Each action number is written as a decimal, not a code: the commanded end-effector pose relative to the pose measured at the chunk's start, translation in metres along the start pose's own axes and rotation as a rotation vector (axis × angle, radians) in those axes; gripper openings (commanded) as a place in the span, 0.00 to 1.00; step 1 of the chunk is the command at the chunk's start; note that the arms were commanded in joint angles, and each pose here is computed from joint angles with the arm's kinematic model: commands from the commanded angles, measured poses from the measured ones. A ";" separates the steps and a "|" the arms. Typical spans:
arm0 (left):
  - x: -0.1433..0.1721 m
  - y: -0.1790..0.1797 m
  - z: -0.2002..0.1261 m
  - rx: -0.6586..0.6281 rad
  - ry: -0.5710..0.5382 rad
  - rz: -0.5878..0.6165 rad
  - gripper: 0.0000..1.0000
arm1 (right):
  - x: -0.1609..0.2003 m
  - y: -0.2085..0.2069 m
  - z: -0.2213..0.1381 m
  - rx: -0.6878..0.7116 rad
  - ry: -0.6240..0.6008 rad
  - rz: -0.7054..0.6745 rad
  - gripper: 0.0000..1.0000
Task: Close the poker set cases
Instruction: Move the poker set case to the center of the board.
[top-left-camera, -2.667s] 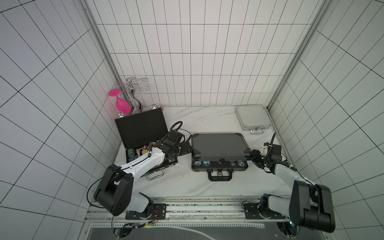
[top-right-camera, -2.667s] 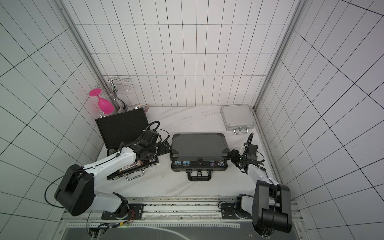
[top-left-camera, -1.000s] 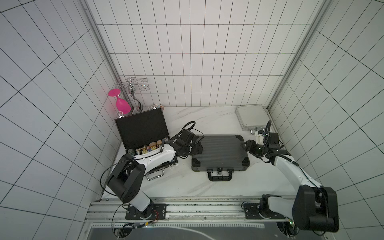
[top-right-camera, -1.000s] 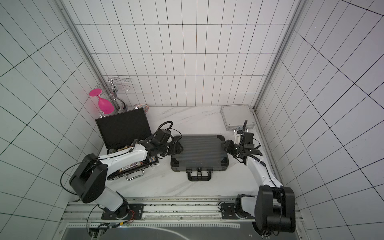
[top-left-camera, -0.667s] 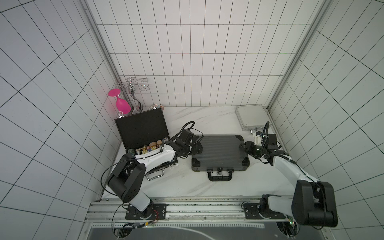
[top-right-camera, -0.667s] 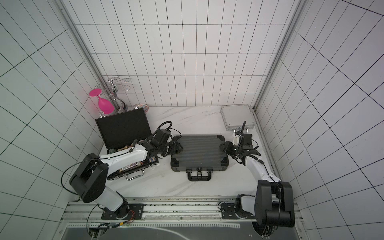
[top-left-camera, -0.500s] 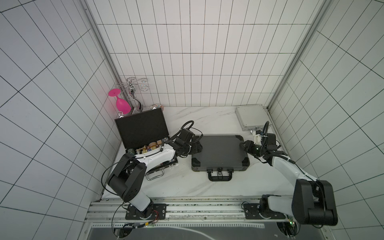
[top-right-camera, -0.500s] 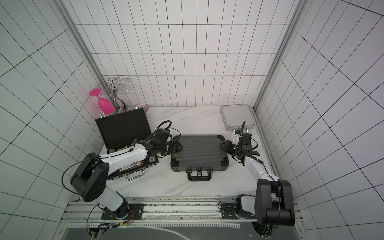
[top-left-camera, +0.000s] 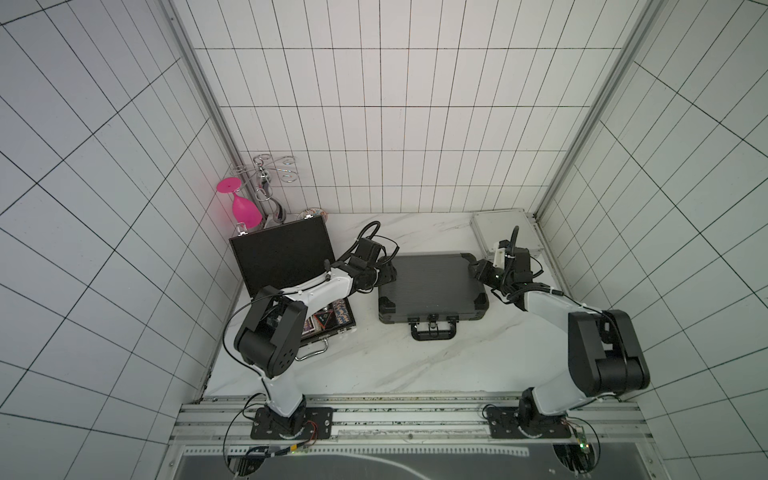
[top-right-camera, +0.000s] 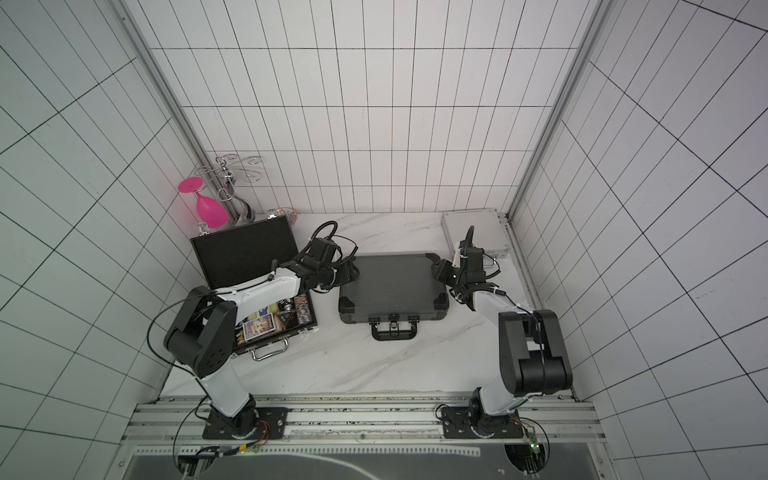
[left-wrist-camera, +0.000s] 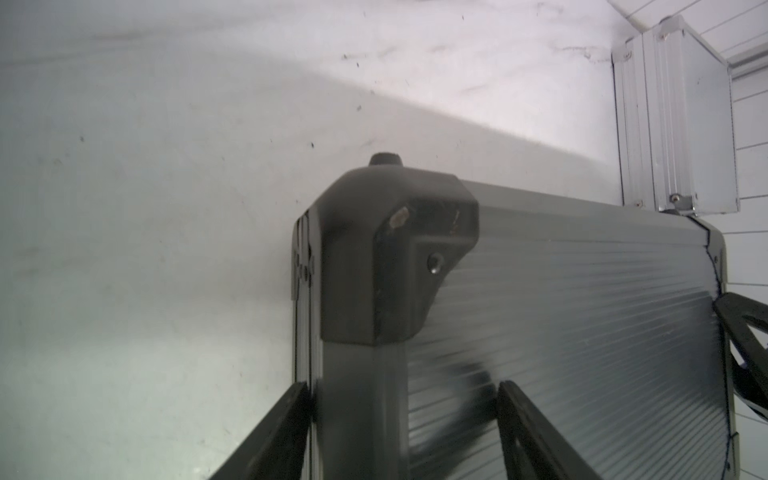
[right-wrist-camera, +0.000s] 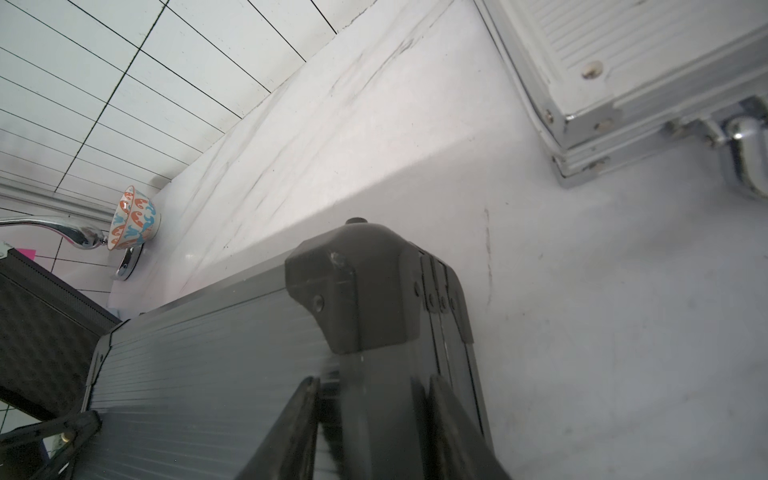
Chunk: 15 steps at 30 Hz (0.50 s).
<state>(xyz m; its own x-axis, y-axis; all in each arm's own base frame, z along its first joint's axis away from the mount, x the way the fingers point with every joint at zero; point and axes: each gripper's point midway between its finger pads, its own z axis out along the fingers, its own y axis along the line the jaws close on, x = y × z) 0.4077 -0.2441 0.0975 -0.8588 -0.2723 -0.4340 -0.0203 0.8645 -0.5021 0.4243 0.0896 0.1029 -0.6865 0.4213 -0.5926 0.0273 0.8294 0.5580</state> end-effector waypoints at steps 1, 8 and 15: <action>0.028 0.021 0.039 -0.055 0.126 0.022 0.69 | 0.097 0.019 0.026 -0.049 0.363 0.027 0.41; 0.005 0.019 0.056 -0.062 0.110 0.055 0.72 | 0.092 0.026 0.055 -0.071 0.388 0.009 0.41; -0.012 0.018 0.036 -0.090 0.079 0.073 0.82 | 0.068 0.033 0.040 -0.039 0.342 -0.069 0.55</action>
<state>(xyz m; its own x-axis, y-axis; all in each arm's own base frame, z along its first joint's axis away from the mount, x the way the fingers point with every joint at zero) 0.4694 -0.2315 0.1010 -0.8177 -0.2670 -0.5099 -0.0094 0.8919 -0.4521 0.4715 0.1126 0.1052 -0.6904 0.3701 -0.6216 -0.0317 0.8429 0.5371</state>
